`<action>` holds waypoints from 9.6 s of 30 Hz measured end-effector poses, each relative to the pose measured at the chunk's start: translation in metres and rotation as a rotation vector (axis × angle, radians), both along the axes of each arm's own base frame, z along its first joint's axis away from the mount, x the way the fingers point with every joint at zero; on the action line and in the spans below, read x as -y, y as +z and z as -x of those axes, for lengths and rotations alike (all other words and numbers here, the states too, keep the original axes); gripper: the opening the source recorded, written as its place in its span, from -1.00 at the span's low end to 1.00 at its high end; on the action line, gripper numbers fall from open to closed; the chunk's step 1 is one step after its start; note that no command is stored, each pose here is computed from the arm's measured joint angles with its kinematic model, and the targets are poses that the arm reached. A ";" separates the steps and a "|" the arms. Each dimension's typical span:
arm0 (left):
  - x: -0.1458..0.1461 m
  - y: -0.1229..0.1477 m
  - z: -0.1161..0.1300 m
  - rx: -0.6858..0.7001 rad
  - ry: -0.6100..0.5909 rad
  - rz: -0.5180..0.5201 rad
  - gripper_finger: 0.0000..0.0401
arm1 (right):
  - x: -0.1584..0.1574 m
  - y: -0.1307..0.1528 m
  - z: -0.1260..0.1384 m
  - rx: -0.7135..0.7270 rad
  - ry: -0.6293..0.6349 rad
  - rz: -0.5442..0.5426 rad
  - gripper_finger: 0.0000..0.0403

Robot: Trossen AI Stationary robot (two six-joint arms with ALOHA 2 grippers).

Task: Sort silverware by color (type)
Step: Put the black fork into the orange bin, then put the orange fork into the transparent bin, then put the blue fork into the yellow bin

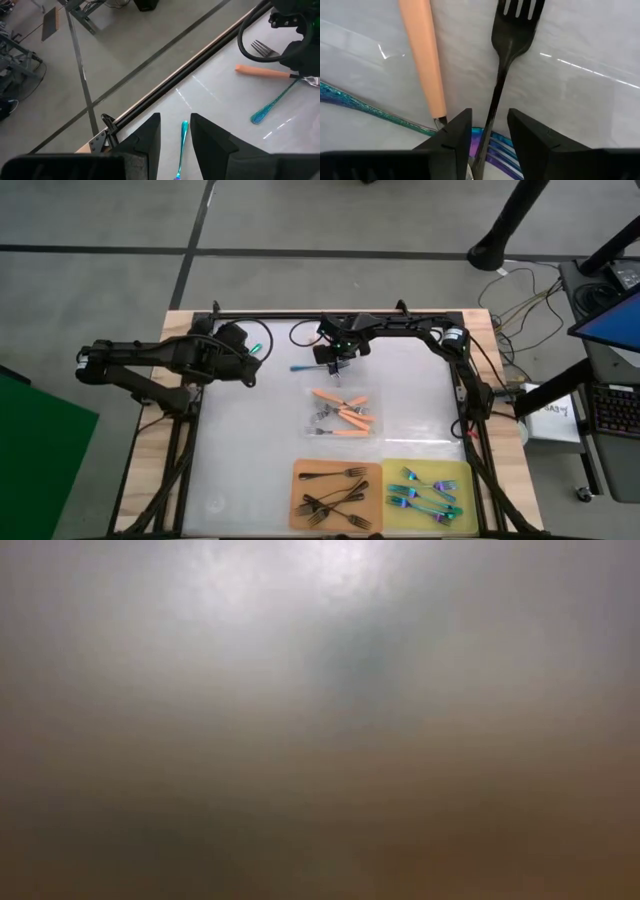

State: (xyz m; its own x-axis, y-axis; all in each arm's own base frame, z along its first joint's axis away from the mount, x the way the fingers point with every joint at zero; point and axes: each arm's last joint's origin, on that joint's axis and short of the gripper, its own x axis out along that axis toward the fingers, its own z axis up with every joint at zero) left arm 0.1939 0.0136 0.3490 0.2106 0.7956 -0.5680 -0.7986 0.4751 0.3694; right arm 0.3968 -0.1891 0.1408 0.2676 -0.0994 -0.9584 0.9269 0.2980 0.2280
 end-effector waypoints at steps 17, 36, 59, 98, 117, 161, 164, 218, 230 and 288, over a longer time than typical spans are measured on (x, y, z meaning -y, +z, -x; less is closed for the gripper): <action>0.000 0.000 0.000 0.011 0.005 0.002 -0.56 | 0.002 -0.011 0.003 -0.090 0.052 0.072 -0.75; 0.000 0.000 0.000 0.012 0.007 0.002 -0.56 | 0.003 0.050 0.010 0.050 0.097 0.186 -0.95; -0.001 -0.006 0.019 -0.045 0.005 0.014 -0.56 | -0.205 0.173 0.023 0.413 0.855 0.019 -0.96; 0.006 -0.020 0.019 0.124 -0.069 0.301 -0.56 | -0.332 0.040 -0.019 0.264 1.111 -0.441 -0.89; 0.005 -0.018 0.021 0.048 -0.135 0.237 -0.56 | -0.277 0.107 -0.022 0.415 0.964 -0.367 -0.66; -0.010 0.012 0.024 0.177 0.021 -0.023 -0.56 | 0.008 0.043 -0.001 -0.035 0.495 0.122 -0.35; -0.010 0.020 0.025 0.183 0.019 -0.049 -0.56 | 0.007 0.037 -0.003 -0.044 0.498 0.115 -0.34; -0.011 0.031 0.026 0.154 -0.011 -0.082 -0.56 | -0.038 0.129 -0.023 -0.128 0.720 0.178 -0.86; -0.011 0.030 0.029 0.114 -0.014 -0.080 -0.56 | -0.156 0.131 -0.035 -0.205 0.916 0.106 -0.85; -0.011 0.016 0.027 0.078 0.067 -0.045 -0.56 | -0.035 0.102 -0.028 -0.175 1.238 0.303 -0.51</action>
State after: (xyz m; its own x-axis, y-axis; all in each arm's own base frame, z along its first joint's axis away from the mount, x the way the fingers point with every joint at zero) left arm 0.1673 0.0248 0.3645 0.1982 0.8339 -0.5152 -0.8551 0.4040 0.3249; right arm 0.4247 -0.1541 0.2424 0.2111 -0.0953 -0.9728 0.0078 0.9954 -0.0959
